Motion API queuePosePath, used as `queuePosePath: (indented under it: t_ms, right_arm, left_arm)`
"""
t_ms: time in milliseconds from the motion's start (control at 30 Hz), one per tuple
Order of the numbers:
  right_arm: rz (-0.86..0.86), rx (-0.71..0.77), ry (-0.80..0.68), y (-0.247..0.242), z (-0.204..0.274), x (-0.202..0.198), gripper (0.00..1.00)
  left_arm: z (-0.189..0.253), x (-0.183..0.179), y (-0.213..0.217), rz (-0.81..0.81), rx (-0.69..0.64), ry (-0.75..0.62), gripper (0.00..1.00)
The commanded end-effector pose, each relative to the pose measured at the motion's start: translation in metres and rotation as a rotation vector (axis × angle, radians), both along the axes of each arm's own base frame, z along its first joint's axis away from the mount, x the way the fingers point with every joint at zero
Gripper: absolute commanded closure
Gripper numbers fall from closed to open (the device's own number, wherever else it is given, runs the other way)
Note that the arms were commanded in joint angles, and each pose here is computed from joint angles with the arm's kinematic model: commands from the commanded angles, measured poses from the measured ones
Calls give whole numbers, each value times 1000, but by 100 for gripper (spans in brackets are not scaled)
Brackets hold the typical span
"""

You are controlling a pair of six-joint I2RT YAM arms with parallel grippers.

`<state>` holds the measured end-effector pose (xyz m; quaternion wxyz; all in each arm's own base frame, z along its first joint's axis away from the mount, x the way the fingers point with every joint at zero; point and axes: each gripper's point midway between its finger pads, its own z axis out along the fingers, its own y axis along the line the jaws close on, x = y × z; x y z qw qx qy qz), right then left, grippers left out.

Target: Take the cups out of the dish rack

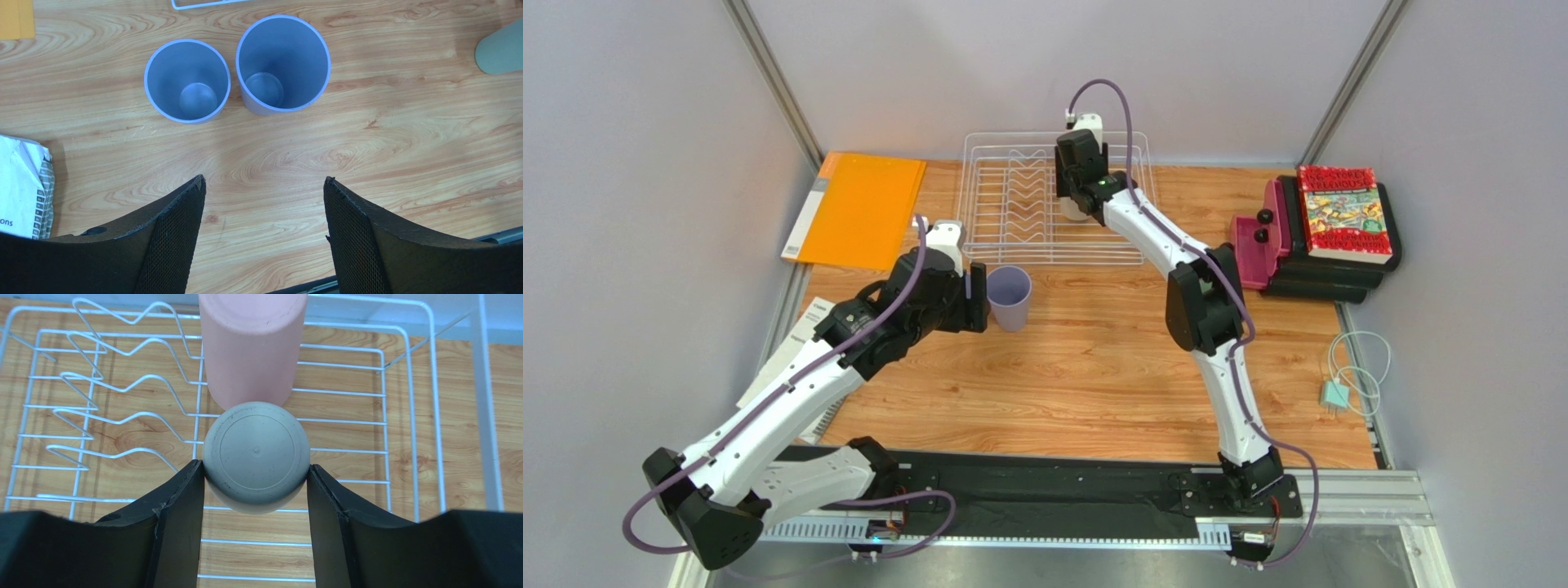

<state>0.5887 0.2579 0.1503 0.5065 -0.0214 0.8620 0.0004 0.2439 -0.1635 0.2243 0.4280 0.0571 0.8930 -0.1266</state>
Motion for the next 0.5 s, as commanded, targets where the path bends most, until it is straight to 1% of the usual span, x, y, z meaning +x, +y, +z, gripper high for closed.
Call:
queuePosePath:
  t_ms: [0,33,233,300,333,367,400,433,467]
  right_arm:
    - [-14,53,-177,-6,104,-11,100]
    - [-16,58,-200,-9,120,-15,100]
    - [2,96,-237,-13,162,-43,100]
    - [14,144,-233,-10,170,-55,100]
    - [33,181,-251,-11,188,-66,100]
    - [37,206,-229,-10,181,-73,100]
    - [48,228,-227,-10,185,-80,100]
    - [77,274,-251,-10,207,-95,100]
    - [85,295,-233,-8,201,-104,100]
  left_arm:
    - [13,0,-4,2,-58,-37,24]
    - [14,0,-3,3,-61,-41,24]
    - [22,0,-5,20,-105,-60,23]
    - [26,0,-10,20,-150,-63,23]
    - [28,0,-12,21,-169,-65,23]
    - [35,-1,-17,6,-209,-75,23]
    - [35,-2,-21,10,-244,-68,23]
    - [38,-3,-25,3,-274,-70,23]
    - [47,-5,-31,-19,-326,-87,23]
